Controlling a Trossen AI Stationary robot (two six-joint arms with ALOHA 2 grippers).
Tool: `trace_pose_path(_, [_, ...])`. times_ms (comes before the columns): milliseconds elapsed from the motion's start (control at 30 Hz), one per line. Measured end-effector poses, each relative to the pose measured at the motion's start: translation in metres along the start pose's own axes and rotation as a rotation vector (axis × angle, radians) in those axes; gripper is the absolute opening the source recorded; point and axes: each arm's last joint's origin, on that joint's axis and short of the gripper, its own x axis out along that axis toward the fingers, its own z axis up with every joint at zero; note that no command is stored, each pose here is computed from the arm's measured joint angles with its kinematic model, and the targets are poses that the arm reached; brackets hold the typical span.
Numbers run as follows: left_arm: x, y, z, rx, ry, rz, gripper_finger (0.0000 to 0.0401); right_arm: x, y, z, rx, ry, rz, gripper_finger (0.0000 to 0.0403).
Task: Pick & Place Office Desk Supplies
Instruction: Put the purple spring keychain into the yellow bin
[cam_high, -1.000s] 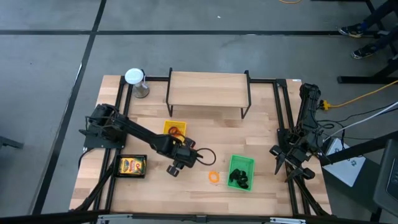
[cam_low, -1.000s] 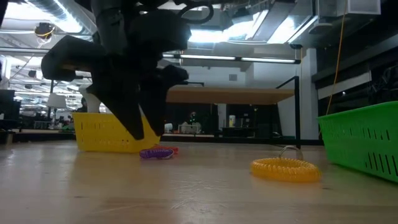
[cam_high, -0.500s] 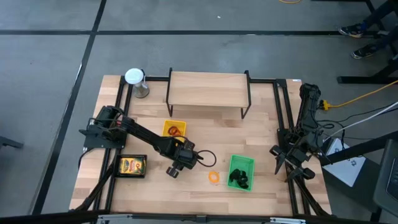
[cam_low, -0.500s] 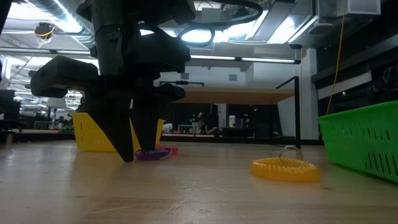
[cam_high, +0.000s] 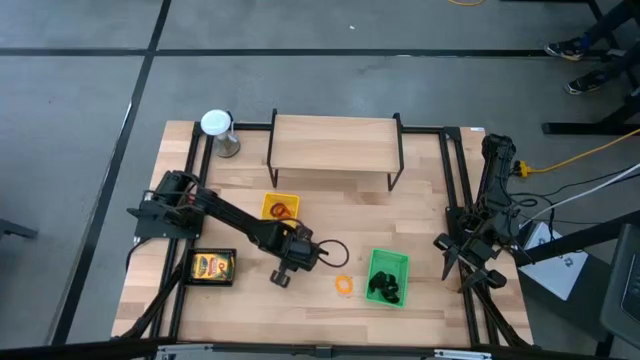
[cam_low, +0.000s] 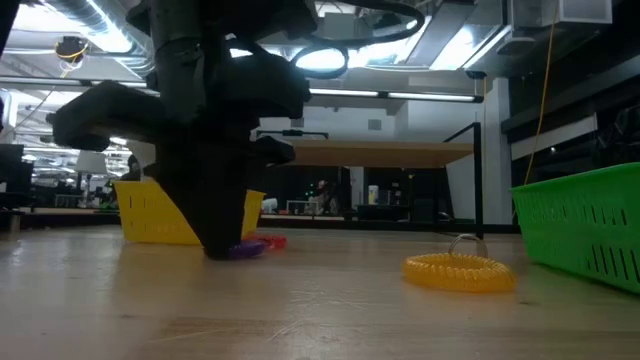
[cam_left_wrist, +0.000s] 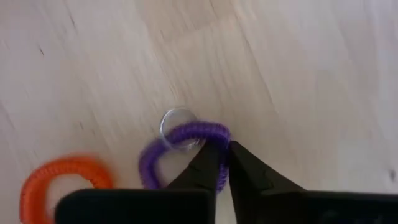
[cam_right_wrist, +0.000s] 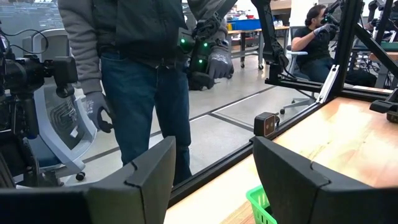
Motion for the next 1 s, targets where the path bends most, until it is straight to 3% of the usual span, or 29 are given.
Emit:
trace_pose_path(267, [-0.037,0.023,0.049,-0.170,-0.252,-0.141,0.0005,0.000,0.000,0.000,0.000,0.000,0.000,0.0219])
trace_pose_path(467, [-0.101,0.060,0.071,-0.305,-0.688,-0.183,0.0004,0.000,0.000,0.000,0.000,0.000,0.000,0.0219])
trace_pose_path(567, [-0.135,0.077,0.066,-0.318,-0.802,-0.163,0.0003,0.000,0.000,0.000,0.000,0.000,0.000,0.0219])
trace_pose_path(767, [-0.191,0.090,0.040,-0.293,-0.885,-0.104,0.0003,0.000,0.000,0.000,0.000,0.000,0.000,0.0219])
trace_pose_path(1000, [-0.195,0.081,-0.020,-0.419,-0.939,-0.061,0.0002,0.000,0.000,0.000,0.000,0.000,0.000,0.0219])
